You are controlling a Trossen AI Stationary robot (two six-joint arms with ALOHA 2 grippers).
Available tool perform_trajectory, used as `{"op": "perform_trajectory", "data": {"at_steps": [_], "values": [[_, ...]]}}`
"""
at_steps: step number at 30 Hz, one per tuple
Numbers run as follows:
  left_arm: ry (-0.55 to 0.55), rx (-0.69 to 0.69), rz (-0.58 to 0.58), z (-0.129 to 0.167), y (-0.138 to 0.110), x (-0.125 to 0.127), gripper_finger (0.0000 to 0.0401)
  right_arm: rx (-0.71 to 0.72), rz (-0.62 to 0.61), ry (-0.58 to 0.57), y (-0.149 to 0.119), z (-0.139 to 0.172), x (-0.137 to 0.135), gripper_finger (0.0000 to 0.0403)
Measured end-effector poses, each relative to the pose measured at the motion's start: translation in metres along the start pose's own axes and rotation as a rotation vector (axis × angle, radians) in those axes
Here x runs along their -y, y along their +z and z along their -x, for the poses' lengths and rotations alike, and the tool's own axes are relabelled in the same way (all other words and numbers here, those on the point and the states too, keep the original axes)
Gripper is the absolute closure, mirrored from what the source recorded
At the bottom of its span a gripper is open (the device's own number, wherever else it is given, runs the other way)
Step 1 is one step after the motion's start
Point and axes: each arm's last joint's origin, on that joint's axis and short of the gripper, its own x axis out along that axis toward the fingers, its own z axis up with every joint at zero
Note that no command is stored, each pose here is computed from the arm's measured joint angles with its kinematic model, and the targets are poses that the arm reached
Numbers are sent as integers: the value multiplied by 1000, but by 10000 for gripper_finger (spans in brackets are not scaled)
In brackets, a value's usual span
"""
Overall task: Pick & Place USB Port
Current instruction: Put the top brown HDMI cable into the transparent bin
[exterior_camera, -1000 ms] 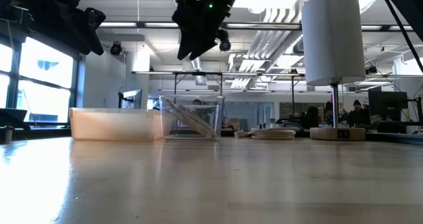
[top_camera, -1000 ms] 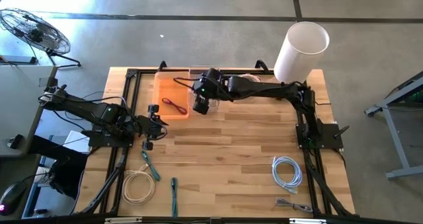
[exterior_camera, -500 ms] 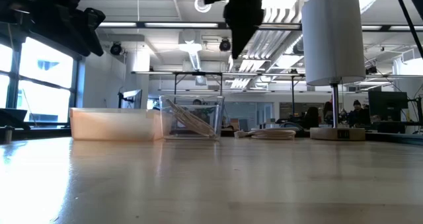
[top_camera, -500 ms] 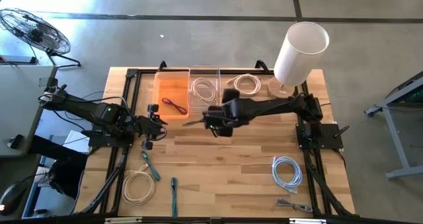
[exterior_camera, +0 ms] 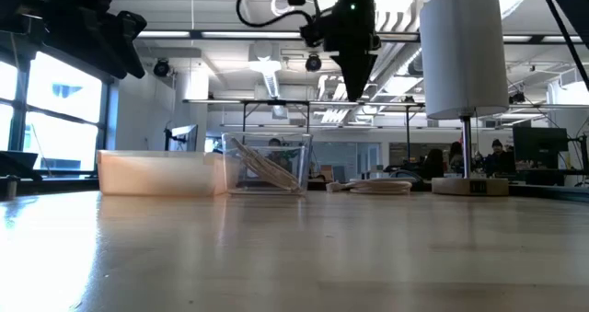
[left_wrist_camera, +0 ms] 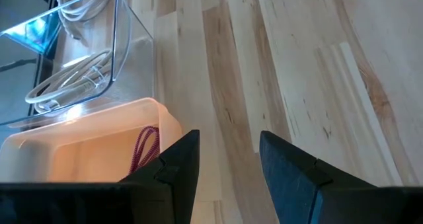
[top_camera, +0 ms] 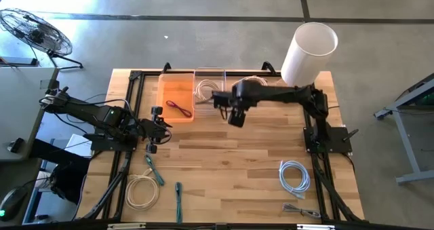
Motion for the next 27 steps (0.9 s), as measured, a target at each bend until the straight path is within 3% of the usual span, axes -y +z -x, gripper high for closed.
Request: {"op": "perform_trajectory", "data": {"at_steps": [13,22,27], "values": [[-2,-16,-8,0,-2,0,248,-78,-139,45,10,-32,62,144],[-1,-23,-12,0,-2,0,248,-259,-122,61,-10,-93,70,144],[15,-24,-13,0,-2,0,248,-267,-118,52,-18,-121,72,144]]}}
